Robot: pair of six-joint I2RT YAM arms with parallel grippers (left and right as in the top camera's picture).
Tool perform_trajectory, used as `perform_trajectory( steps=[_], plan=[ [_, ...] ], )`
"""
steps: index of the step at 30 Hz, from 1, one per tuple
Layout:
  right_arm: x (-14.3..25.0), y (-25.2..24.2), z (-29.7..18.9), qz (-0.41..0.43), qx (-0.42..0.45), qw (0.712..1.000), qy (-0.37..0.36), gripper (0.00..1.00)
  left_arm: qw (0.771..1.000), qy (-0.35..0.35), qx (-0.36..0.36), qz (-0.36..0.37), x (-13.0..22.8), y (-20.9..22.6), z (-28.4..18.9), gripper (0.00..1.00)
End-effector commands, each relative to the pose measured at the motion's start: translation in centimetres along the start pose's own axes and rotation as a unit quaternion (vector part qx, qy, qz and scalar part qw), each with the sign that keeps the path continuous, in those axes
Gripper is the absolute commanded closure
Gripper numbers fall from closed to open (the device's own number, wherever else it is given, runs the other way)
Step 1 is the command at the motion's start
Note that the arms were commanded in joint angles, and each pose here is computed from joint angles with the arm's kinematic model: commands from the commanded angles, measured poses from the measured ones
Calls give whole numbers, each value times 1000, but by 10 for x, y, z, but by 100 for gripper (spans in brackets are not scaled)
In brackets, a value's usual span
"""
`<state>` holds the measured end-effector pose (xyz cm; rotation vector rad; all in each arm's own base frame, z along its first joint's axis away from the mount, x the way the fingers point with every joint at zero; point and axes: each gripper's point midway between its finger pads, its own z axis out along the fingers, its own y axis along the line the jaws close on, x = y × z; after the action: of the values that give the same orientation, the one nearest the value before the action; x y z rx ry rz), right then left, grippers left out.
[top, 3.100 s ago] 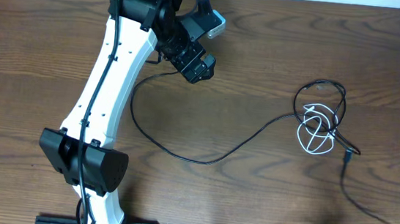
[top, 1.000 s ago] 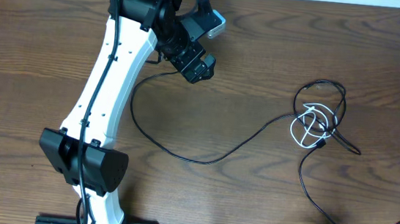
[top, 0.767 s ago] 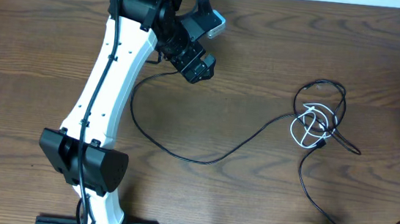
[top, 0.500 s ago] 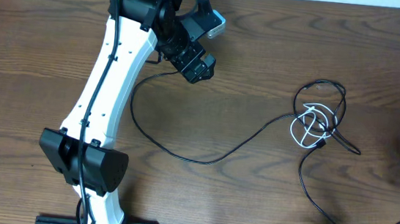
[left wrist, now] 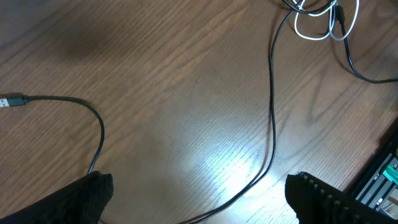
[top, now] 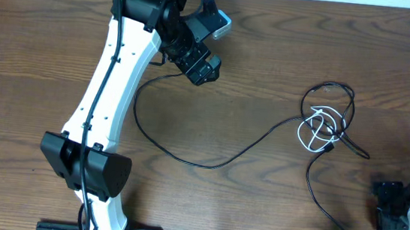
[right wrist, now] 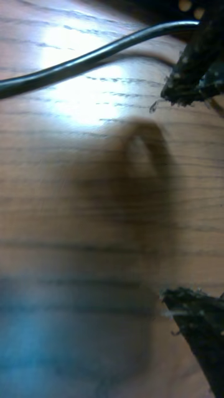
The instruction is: Untangle cables
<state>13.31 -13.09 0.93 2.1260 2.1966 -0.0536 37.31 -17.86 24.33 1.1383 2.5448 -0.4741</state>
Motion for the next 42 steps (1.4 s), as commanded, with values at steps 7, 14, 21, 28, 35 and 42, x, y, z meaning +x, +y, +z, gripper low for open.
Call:
perform_trajectory(
  steps=[7, 14, 21, 28, 35, 42],
  plan=[
    [6, -4, 1, 100, 4, 995, 6, 13, 1000, -1, 8, 0, 1, -1, 0, 7],
    [9, -8, 1, 165, 14, 986, 11, 10, 1000, -1, 8, 0, 1, -1, 0, 7],
    [-35, -14, -3, 197, 26, 974, -106, 4, 1000, -1, 8, 0, 1, -1, 0, 7],
    [-73, -21, -16, 78, 69, 973, -206, 7, 1000, -1, 8, 0, 1, -1, 0, 7],
    [-87, -42, -28, 69, 129, 955, -259, 15, 1000, -1, 8, 0, 1, -1, 0, 6],
    [-100, -30, -26, 16, 127, 954, -273, 9, 1000, 0, 9, -1, 1, -2, 1, 7]
  ],
)
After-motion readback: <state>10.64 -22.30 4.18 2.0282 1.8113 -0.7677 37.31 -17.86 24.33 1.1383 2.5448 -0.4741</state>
